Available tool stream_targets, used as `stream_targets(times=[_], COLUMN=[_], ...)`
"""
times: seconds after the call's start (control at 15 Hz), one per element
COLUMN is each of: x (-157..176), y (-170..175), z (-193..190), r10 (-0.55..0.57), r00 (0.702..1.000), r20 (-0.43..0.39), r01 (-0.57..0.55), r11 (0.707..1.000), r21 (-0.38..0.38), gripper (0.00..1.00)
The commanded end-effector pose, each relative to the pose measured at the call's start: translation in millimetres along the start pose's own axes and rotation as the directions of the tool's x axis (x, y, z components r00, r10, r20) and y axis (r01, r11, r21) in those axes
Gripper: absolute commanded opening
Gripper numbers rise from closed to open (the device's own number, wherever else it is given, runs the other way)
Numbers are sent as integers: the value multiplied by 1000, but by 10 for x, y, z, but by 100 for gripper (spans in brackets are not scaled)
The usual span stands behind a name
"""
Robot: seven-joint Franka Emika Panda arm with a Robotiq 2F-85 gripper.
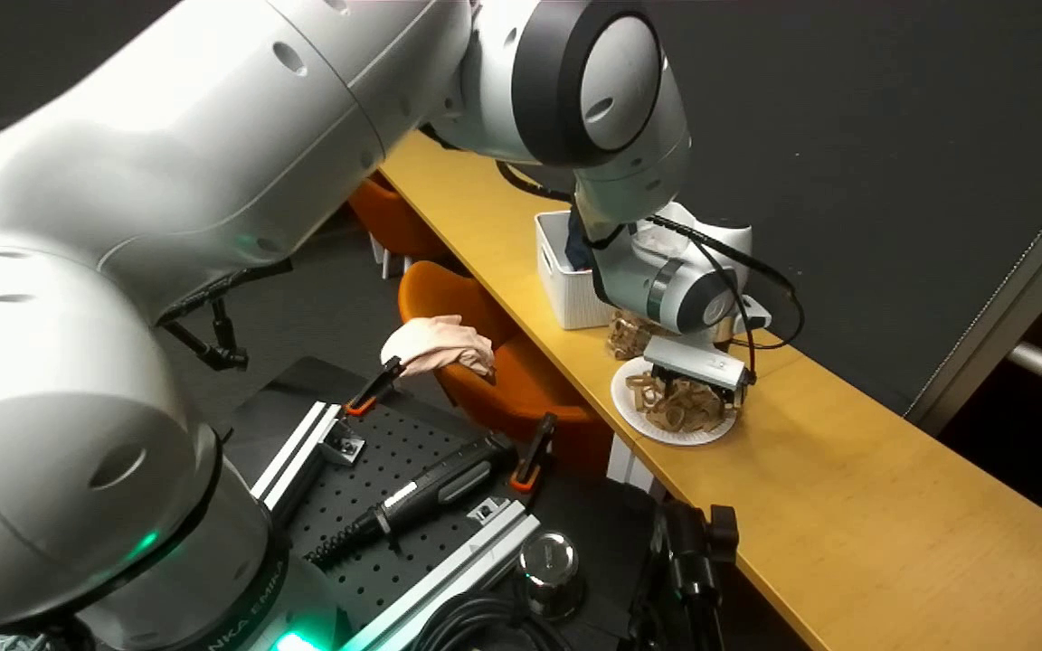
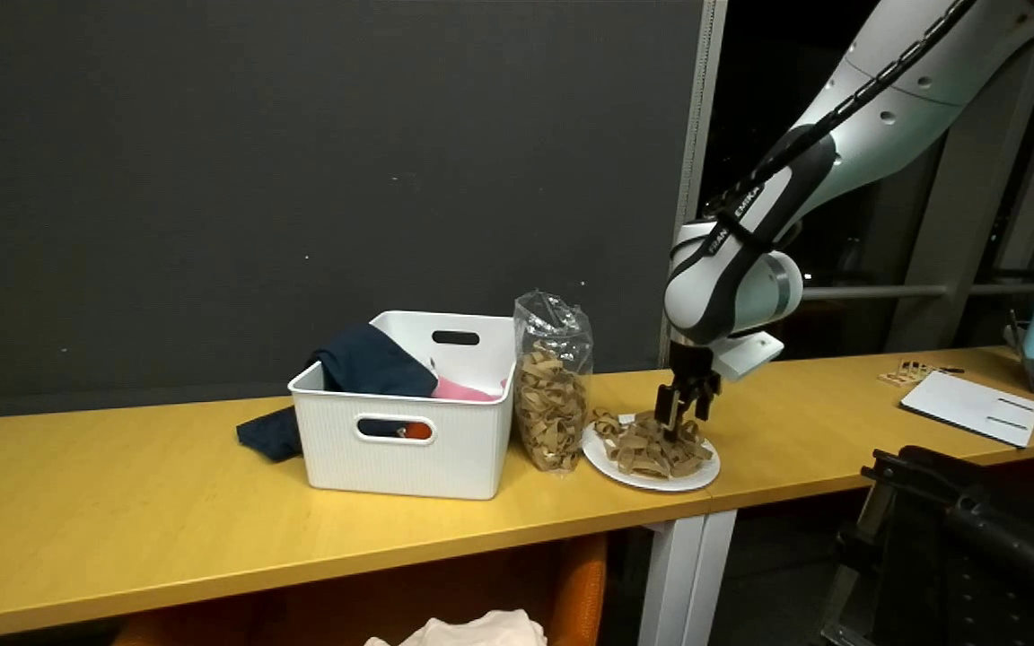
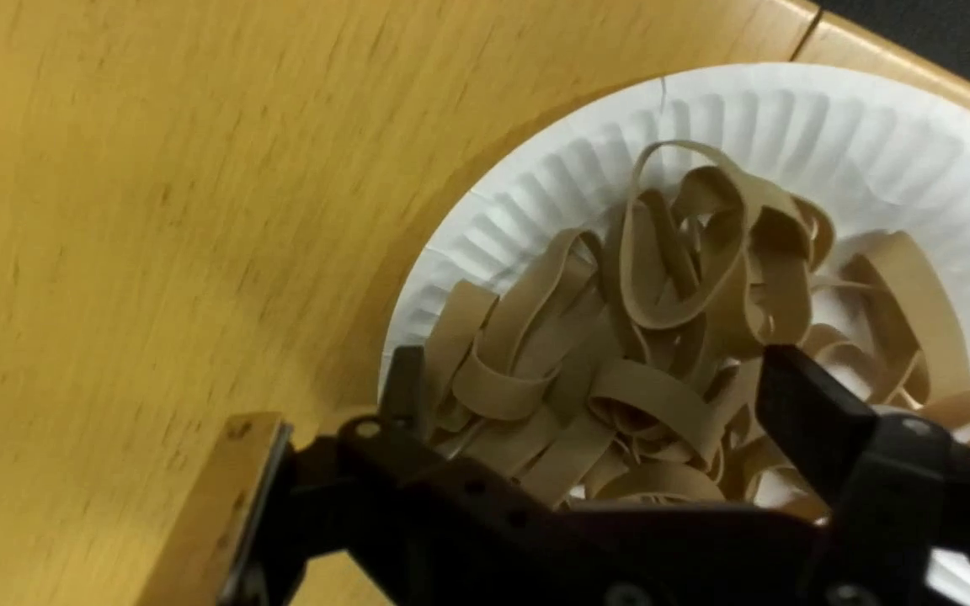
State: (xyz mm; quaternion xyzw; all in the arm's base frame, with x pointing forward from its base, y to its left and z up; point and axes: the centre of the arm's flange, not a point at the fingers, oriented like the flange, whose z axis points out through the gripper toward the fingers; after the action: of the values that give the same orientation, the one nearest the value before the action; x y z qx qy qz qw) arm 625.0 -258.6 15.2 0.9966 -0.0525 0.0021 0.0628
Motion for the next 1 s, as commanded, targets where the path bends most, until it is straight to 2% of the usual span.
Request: stream_targets(times=[0.0,0.07,0.13,0.27,0.67,0.87,0.93], x=[163,179,194,226,321,360,360], y=[0,-13,-18,-19,-24,-47,-68], z=[207,216,231,239,231,153,75], r10=[-9,-8,-4,0,29,63,72], r00=[999,999,999,999,996,994,993], r20=[-31,-40,-44,-53,-79,-88,-91], r01=[9,8,4,0,-29,-64,-73], r11=[1000,1000,1000,1000,1000,998,997], r21=[2,1,2,4,6,-5,-6], gripper=[100,99,74,73,26,5,1])
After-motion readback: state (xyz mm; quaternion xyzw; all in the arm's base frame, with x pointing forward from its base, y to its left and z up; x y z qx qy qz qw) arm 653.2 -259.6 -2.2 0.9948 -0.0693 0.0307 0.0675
